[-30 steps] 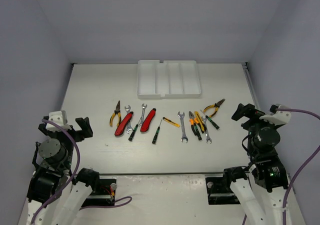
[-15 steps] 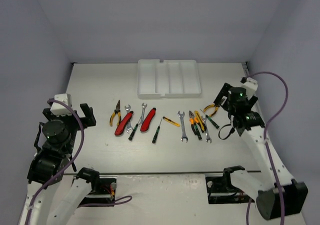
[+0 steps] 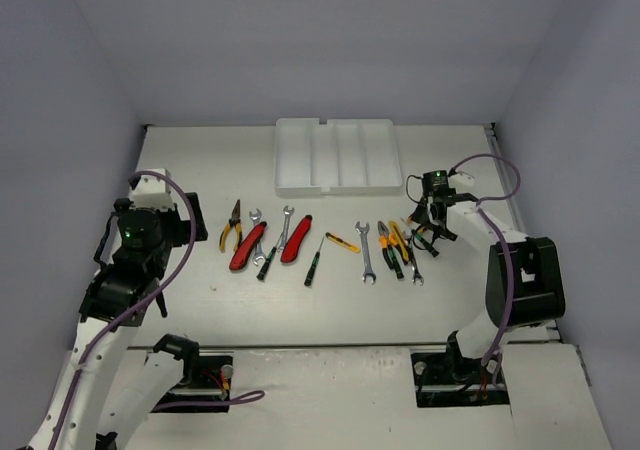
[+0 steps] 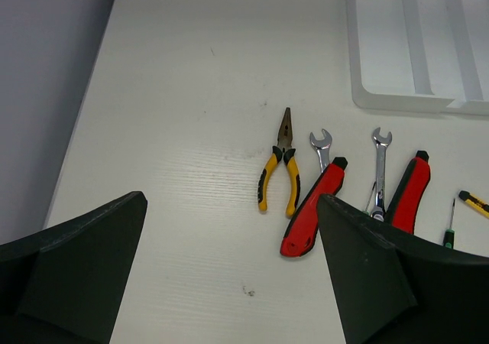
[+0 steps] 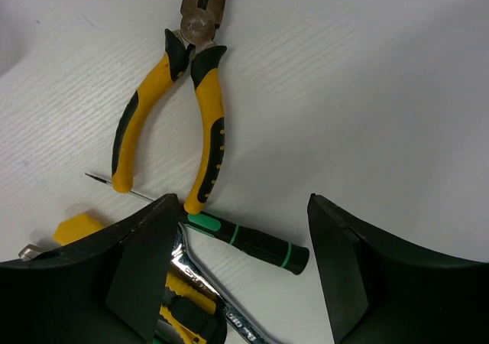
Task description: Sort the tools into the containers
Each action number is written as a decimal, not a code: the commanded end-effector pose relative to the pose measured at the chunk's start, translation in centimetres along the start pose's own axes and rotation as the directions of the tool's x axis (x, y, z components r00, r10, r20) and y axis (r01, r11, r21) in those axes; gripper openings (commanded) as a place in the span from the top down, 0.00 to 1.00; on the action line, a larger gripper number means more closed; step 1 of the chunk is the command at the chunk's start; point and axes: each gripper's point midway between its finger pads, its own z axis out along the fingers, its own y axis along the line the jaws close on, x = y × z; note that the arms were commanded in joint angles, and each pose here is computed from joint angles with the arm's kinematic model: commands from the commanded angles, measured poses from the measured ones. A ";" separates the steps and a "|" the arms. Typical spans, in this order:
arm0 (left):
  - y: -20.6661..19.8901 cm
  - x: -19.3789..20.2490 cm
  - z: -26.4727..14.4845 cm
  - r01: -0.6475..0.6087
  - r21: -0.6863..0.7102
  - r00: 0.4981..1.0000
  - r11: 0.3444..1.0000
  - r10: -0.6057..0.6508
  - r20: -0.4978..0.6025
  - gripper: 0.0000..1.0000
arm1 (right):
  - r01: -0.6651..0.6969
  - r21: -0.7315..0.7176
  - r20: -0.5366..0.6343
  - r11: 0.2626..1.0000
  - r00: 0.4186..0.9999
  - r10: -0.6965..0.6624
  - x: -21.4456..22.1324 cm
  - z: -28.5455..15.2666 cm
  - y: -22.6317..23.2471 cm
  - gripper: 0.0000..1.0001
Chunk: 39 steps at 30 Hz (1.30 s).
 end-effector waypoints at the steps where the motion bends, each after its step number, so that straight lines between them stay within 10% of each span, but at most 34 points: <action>1: -0.3 -2.0 0.1 0.026 0.015 0.998 1.000 -0.027 0.063 0.09 | -0.080 -0.044 0.056 0.996 0.995 0.082 -2.7 0.5 1.9 0.36; 13: -0.7 -1.7 0.0 0.025 0.034 0.998 0.999 -0.027 0.057 0.09 | -0.098 0.002 0.010 0.995 0.995 0.098 -1.1 4.2 1.7 0.53; 25: -0.8 -1.5 0.3 0.025 0.039 0.999 0.999 -0.027 0.045 0.09 | -0.088 0.032 0.096 0.996 0.992 0.085 -3.2 3.3 0.6 1.00; 39: -0.6 -1.3 0.6 0.022 0.028 0.999 0.999 -0.023 0.034 0.09 | 0.209 -0.260 0.457 0.943 0.887 -0.071 -15.2 -4.7 7.3 1.00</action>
